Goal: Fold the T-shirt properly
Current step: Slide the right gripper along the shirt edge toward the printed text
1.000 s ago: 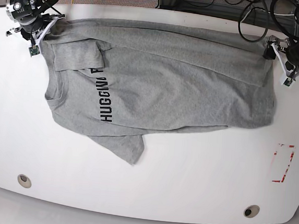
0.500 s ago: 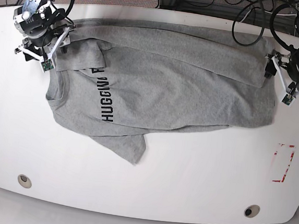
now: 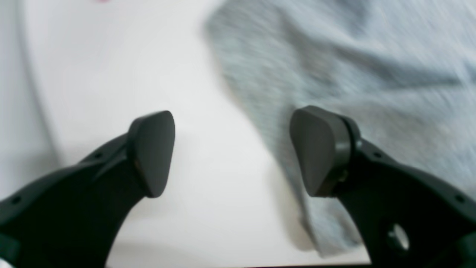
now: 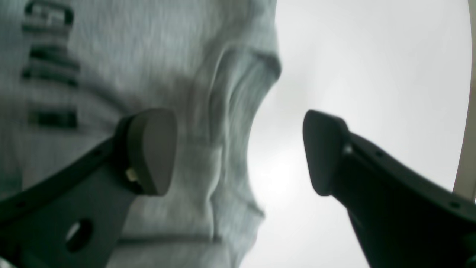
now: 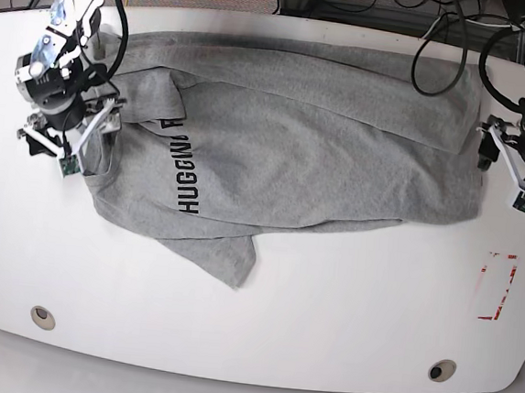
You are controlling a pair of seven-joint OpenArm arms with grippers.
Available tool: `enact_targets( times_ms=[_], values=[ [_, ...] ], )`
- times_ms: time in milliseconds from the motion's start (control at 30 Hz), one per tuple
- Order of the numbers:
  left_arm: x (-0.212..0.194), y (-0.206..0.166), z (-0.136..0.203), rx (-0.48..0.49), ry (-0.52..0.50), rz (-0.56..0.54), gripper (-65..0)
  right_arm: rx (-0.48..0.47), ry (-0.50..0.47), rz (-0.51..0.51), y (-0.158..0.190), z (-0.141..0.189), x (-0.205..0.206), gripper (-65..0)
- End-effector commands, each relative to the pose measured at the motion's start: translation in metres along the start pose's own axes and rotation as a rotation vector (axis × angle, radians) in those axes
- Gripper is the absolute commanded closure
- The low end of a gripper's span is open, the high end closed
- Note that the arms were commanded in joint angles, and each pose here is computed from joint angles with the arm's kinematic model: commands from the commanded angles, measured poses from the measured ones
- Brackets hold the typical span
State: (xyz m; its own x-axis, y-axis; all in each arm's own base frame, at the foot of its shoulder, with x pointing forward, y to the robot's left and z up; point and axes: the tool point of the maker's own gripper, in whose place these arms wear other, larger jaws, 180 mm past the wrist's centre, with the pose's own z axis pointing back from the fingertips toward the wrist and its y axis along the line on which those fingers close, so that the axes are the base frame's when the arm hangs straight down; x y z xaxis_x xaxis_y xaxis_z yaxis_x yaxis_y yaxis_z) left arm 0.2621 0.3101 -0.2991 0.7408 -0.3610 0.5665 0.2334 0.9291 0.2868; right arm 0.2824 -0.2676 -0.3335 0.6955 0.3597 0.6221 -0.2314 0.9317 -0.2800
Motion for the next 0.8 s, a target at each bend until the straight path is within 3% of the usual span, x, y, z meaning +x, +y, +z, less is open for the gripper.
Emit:
enact_targets(
  times_ms=[0, 467, 767],
  values=[
    [0.017, 0.011, 0.006, 0.03, -0.051, -0.008, -48.5, 0.016, -0.074, -0.019, -0.009, -0.016, 0.034, -50.6],
    [0.027, 0.016, 0.008, 0.042, -0.08, -0.002, -48.5, 0.154, -0.17, -0.199, -0.036, -0.099, 0.085, -50.4],
    [0.018, 0.013, 0.007, 0.034, -0.057, -0.002, -48.5, 0.212, -0.217, -0.267, -0.045, -0.13, 0.093, -50.4]
  ],
)
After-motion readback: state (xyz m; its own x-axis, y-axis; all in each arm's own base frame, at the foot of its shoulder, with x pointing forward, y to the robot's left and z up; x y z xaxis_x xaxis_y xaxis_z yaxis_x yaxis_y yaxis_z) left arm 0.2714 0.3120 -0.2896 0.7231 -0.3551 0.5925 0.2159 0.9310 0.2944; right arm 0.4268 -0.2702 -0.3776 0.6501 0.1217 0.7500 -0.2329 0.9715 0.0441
